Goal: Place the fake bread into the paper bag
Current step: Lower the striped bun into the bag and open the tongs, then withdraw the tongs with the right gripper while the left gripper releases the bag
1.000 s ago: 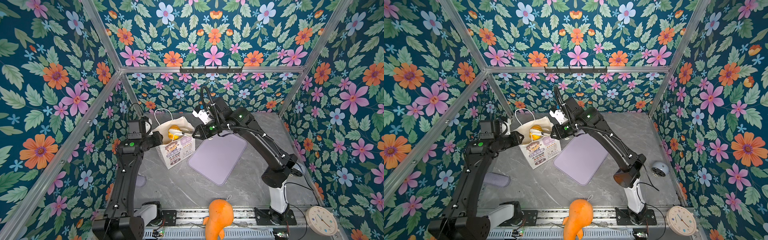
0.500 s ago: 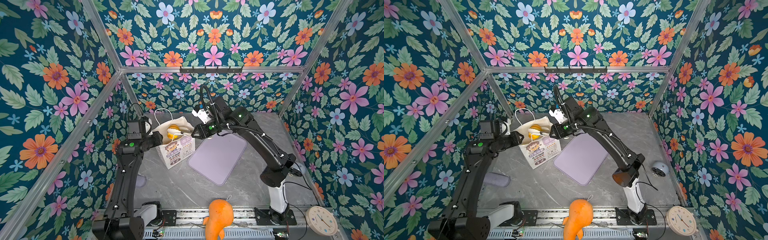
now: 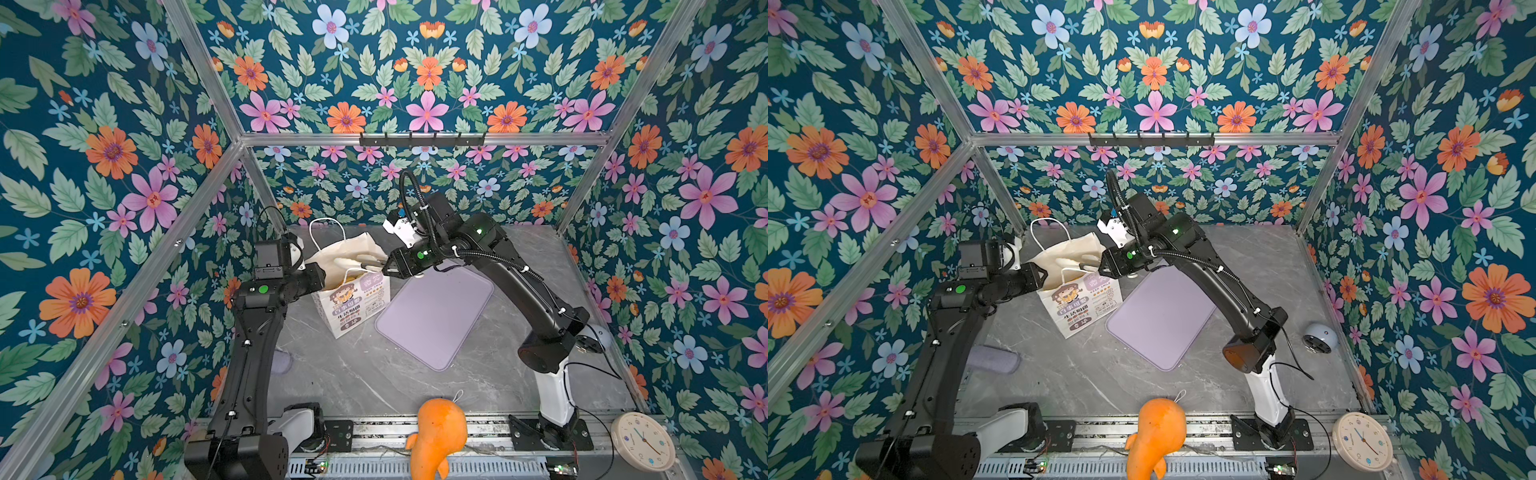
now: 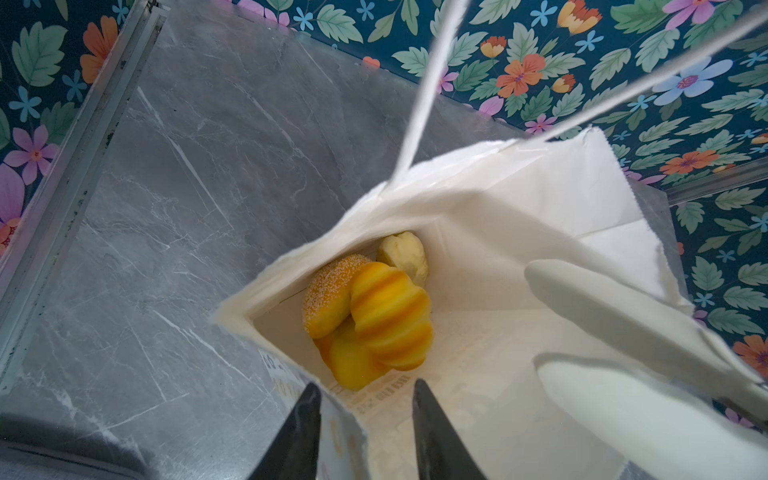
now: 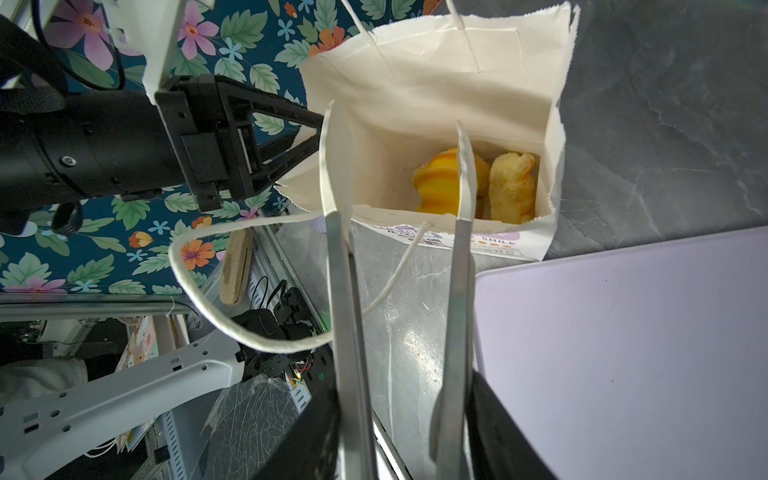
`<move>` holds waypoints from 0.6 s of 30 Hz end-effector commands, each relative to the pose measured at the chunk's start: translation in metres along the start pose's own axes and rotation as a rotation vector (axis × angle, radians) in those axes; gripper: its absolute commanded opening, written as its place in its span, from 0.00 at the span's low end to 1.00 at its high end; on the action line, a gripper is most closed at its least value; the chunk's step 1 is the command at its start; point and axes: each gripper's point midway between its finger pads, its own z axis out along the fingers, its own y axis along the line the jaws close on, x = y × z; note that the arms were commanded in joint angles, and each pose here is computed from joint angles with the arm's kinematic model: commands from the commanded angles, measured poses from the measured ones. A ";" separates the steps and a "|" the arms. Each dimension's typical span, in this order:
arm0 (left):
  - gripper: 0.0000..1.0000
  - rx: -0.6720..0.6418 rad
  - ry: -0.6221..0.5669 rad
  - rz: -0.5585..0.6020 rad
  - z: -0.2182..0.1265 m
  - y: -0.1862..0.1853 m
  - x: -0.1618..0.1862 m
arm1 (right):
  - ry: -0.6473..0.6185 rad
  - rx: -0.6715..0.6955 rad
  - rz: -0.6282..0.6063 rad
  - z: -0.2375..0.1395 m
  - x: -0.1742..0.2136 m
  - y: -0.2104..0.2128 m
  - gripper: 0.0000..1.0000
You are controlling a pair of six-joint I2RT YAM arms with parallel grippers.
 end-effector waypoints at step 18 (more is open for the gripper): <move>0.42 0.010 -0.020 0.007 -0.003 -0.003 -0.005 | -0.200 0.027 -0.104 -0.087 -0.027 0.012 0.42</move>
